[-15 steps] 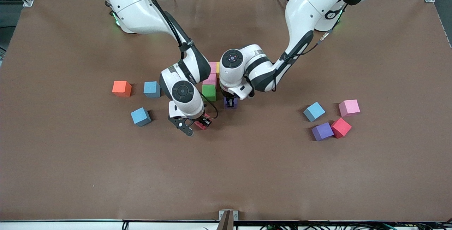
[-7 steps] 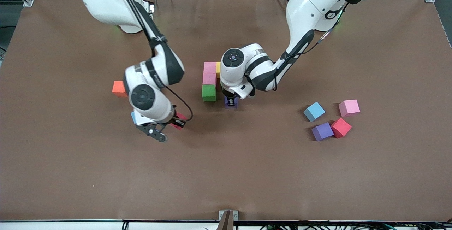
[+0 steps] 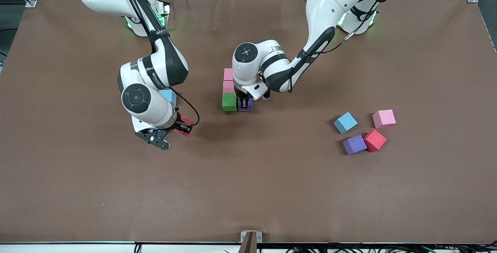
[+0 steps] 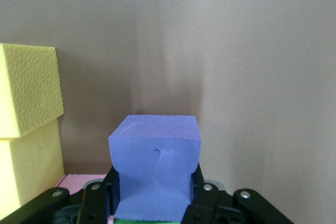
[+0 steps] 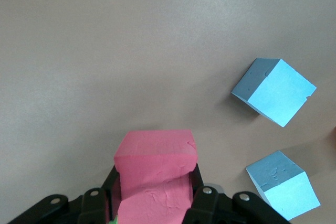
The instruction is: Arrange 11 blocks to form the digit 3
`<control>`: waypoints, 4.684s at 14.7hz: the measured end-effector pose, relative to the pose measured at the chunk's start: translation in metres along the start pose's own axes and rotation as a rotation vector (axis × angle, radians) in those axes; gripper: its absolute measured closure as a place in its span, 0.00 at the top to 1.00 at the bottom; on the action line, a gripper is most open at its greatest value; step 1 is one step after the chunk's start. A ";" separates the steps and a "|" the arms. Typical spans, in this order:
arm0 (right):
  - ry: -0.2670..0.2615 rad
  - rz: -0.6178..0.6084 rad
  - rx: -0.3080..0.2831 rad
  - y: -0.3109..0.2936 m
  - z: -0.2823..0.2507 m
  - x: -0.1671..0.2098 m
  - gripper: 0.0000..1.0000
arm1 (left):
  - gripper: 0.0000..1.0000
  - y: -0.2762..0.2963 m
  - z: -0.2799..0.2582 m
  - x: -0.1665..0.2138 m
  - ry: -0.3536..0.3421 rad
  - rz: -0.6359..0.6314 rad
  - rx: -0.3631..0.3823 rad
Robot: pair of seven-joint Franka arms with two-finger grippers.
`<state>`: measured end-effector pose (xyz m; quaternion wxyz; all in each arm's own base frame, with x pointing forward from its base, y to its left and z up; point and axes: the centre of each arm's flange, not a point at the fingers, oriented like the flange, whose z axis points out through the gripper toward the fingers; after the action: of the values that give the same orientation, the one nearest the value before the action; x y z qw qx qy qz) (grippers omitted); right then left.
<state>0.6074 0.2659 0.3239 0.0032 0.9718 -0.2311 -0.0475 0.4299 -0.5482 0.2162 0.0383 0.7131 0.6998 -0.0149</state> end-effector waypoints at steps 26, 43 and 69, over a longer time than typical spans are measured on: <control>0.042 -0.395 0.031 -0.037 0.022 -0.033 0.53 | 1.00 0.032 -0.069 0.015 0.009 0.005 0.029; 0.072 -0.567 0.028 -0.121 0.104 -0.137 0.53 | 1.00 0.129 -0.103 0.314 0.108 0.656 0.106; 0.052 -0.510 0.006 -0.119 0.113 -0.145 0.53 | 1.00 0.103 -0.025 0.423 0.066 0.846 0.036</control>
<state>0.5210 0.4390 0.2210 -0.0058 0.9995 0.0217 -0.0210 0.5410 -0.1259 0.2124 0.0062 0.9381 0.3459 0.0129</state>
